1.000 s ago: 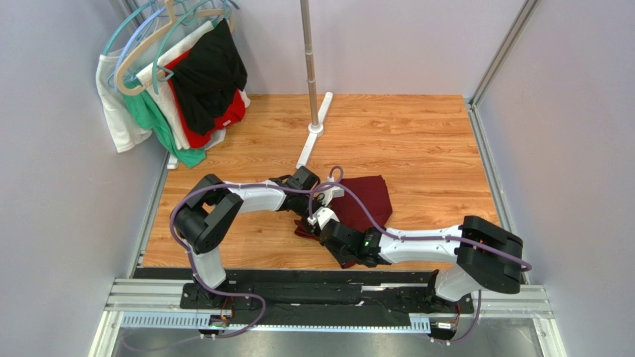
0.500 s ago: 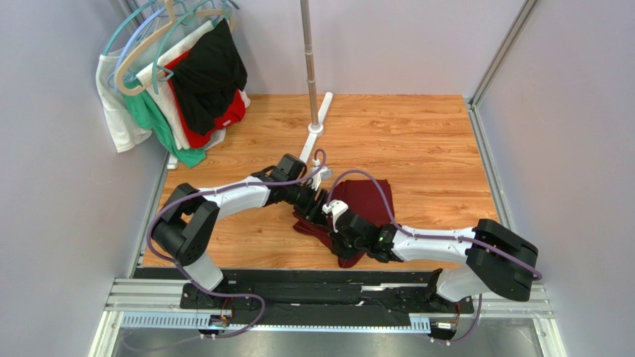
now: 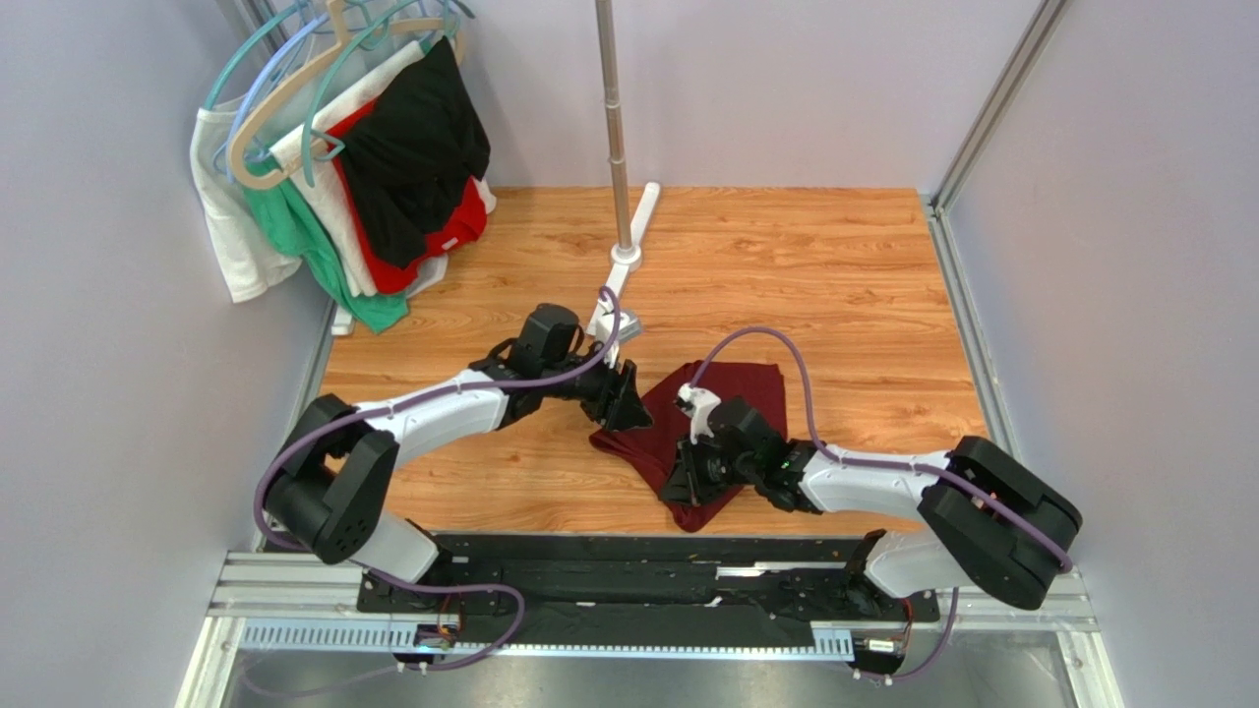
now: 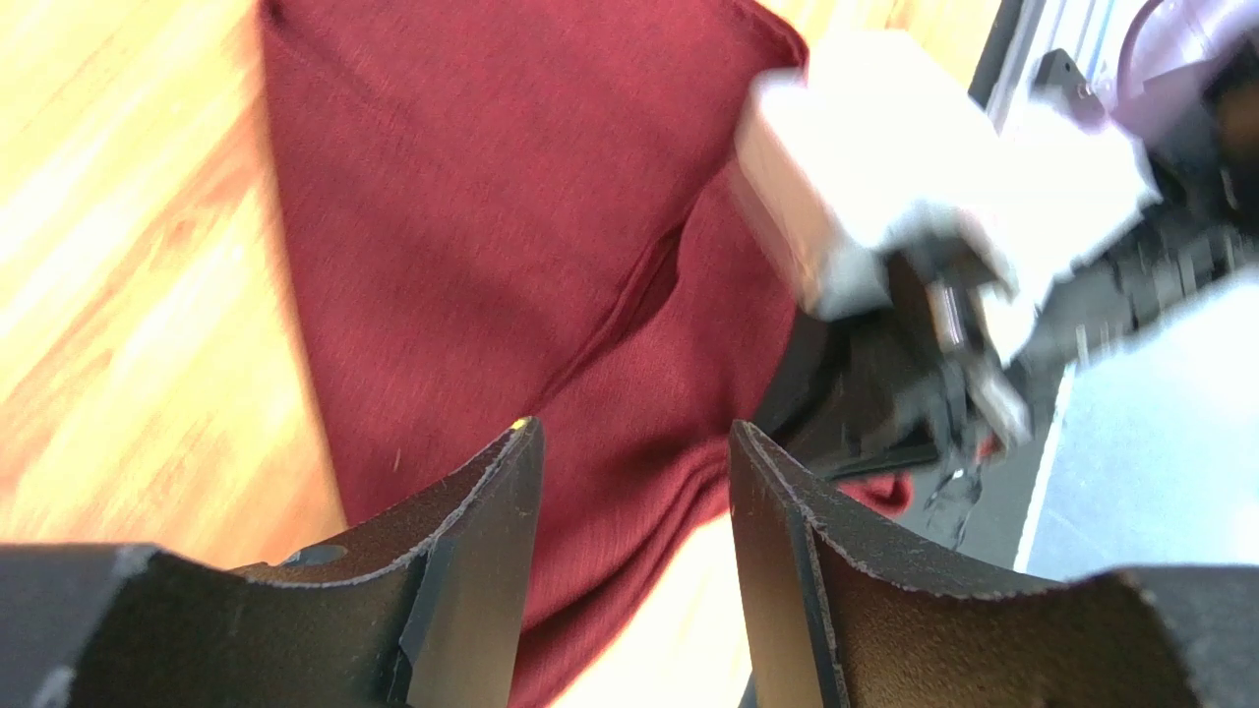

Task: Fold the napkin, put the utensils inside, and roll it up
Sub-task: Roll the napkin at the center of the board.

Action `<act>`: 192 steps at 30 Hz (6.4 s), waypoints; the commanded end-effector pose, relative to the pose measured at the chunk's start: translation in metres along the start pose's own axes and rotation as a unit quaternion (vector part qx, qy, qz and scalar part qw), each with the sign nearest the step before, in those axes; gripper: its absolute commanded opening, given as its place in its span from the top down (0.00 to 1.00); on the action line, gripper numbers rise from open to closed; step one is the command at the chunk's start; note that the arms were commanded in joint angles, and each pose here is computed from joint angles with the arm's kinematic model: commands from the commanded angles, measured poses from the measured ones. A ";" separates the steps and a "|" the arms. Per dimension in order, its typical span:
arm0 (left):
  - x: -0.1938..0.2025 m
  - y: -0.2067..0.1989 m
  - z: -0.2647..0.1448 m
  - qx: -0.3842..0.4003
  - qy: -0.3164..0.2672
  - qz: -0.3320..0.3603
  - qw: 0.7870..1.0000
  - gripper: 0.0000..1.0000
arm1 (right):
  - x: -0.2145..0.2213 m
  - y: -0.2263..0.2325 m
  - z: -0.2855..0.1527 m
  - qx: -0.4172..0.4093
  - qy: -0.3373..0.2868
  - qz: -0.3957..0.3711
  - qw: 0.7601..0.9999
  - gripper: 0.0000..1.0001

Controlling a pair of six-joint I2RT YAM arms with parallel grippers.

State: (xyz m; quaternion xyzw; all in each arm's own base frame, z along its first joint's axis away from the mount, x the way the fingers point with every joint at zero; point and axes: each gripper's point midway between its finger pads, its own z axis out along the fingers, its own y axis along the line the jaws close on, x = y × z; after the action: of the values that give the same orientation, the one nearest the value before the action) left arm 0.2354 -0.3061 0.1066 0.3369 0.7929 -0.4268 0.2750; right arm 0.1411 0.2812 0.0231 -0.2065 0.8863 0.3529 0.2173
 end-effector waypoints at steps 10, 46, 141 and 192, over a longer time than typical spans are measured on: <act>0.007 0.004 -0.016 -0.015 -0.064 0.075 0.995 0.42 | 0.031 -0.026 -0.015 -0.035 0.070 0.154 0.985 1.00; -0.041 0.005 0.039 0.115 -0.117 0.089 0.983 0.36 | 0.008 -0.014 -0.020 -0.164 0.105 0.144 0.970 1.00; -0.010 0.016 -0.021 0.027 -0.138 0.131 0.981 0.24 | -0.012 -0.012 0.006 -0.207 0.188 0.105 0.954 1.00; 0.072 -0.006 0.039 0.063 0.092 0.157 0.981 0.65 | -0.014 -0.015 0.001 -0.221 0.194 0.113 0.949 1.00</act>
State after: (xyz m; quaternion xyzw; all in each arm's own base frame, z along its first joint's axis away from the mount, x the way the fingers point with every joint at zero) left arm 0.1971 -0.3172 0.0396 0.5024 0.7279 -0.3865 0.2615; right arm 0.1580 0.2781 0.0265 -0.2204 0.8211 0.5246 -0.0441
